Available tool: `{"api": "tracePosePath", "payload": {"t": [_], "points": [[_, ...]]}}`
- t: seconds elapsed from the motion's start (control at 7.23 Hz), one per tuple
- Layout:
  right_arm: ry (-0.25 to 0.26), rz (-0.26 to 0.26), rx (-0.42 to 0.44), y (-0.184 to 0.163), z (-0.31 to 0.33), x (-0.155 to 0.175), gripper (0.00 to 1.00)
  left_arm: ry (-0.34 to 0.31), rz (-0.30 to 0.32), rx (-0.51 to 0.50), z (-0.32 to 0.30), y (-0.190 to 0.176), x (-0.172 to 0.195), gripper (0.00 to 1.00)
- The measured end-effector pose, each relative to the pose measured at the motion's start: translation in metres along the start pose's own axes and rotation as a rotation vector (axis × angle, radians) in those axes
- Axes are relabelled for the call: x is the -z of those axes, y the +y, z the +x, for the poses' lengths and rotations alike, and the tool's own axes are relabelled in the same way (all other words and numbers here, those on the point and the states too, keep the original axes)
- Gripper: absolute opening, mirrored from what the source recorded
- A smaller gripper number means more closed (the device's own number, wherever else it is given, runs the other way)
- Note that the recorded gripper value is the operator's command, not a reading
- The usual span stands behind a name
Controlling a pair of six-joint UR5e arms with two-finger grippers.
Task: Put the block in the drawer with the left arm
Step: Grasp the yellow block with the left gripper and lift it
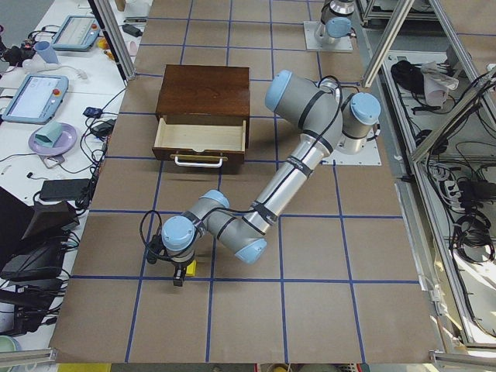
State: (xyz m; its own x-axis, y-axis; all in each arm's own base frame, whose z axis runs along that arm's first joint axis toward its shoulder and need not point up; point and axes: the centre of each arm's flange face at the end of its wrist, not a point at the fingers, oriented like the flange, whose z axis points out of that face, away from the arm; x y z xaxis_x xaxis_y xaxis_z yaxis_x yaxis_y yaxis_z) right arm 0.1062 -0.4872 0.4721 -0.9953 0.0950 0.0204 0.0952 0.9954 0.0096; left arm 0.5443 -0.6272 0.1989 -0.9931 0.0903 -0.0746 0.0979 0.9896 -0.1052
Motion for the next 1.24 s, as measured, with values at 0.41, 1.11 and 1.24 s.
{"api": "tracePosePath", "payload": {"t": [0.41, 1.11, 1.24], "points": [[0.000, 0.000, 0.000, 0.000, 0.000, 0.000, 1.00, -0.003, -0.009, 0.004, -0.001, 0.001, -0.003, 0.00], [0.000, 0.000, 0.000, 0.000, 0.000, 0.000, 1.00, -0.028, 0.006, -0.035, 0.004, -0.003, 0.052, 0.00], [0.000, 0.000, 0.000, 0.000, 0.000, 0.000, 1.00, -0.015, -0.001, -0.047, 0.015, -0.007, 0.079, 0.00]]}}
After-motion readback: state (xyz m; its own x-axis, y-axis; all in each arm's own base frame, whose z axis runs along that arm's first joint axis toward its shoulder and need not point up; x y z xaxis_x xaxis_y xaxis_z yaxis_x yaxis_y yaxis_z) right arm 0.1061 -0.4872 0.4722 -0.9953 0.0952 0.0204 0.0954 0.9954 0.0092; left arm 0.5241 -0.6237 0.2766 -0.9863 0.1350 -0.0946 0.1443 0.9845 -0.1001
